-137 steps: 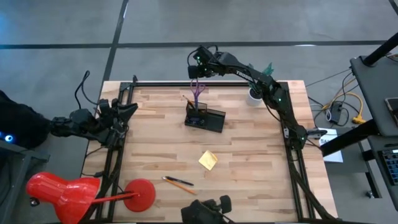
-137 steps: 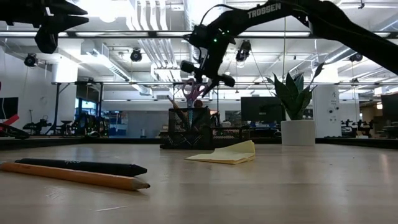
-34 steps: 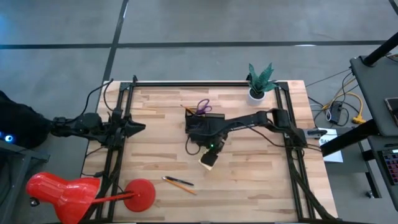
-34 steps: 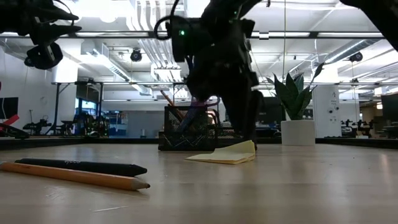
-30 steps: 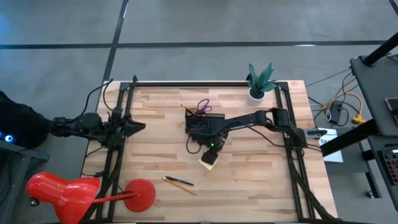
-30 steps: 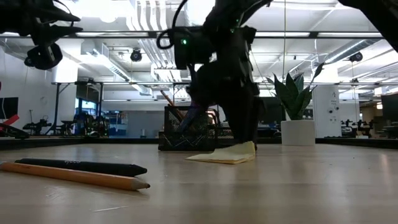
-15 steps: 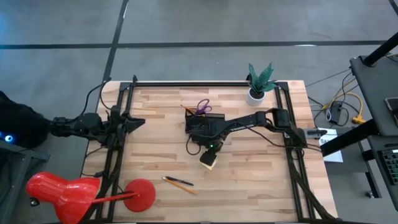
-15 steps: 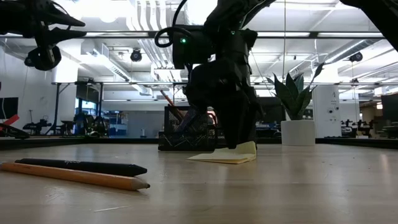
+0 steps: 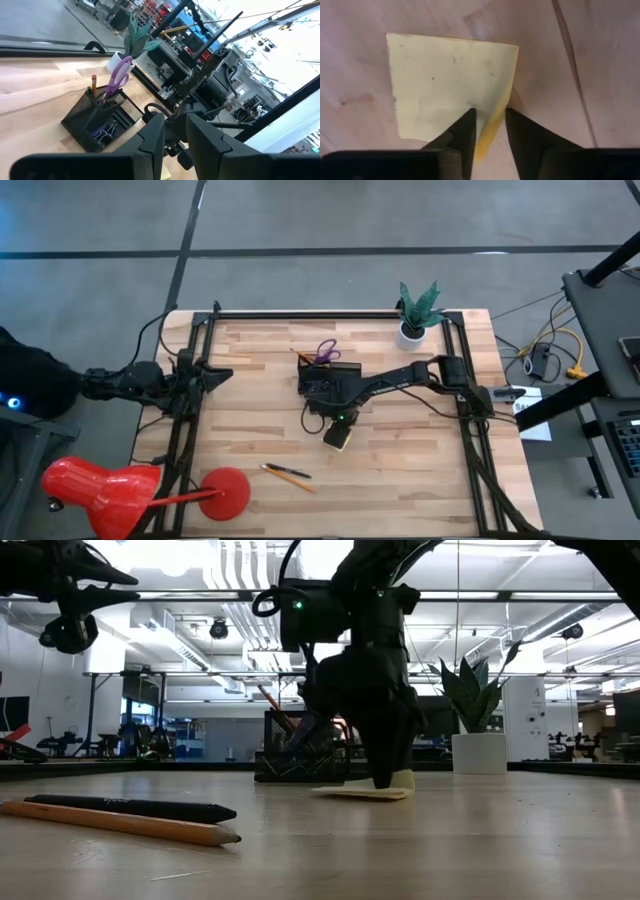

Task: Pick and place office supplies into organizer
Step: Put the yellow sticky notes into the desk organizer

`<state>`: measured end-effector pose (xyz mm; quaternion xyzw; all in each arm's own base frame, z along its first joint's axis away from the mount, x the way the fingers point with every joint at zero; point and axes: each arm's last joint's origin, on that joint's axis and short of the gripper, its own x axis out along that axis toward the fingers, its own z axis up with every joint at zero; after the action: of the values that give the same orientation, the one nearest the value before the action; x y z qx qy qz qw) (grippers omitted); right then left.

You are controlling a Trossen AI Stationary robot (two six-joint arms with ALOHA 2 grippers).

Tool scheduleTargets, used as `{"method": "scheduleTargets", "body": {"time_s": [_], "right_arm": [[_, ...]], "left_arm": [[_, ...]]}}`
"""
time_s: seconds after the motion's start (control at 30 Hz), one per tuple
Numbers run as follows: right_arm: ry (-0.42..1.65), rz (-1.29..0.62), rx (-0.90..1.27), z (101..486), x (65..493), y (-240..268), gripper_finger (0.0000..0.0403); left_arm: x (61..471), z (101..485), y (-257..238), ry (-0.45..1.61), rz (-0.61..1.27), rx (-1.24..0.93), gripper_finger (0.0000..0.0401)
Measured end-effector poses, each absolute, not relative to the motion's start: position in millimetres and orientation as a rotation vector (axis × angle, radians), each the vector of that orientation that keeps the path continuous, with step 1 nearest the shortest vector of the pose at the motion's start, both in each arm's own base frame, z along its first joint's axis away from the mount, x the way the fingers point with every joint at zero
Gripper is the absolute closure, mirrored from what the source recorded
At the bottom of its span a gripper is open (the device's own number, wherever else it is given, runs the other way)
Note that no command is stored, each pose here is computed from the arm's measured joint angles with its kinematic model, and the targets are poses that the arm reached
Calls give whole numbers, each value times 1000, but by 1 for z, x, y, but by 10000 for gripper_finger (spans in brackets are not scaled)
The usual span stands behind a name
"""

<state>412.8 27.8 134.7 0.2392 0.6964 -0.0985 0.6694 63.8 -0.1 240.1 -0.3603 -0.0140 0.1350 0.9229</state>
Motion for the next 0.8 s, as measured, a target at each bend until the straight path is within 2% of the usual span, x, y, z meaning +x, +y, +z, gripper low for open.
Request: {"method": "scheduleTargets", "body": {"time_s": [0.23,0.5,0.67,0.8], "right_arm": [[1579,-201,514,134,412,28,388],[1539,-89,518,147,414,31,395],[1414,-66,523,194,411,31,395],[1365,-102,520,217,404,29,395]], "left_arm": [[64,240,0,-21,285,-684,335],[63,240,0,-23,293,-655,335],[63,241,1,-24,297,-634,335],[63,240,1,-23,299,-633,335]]}}
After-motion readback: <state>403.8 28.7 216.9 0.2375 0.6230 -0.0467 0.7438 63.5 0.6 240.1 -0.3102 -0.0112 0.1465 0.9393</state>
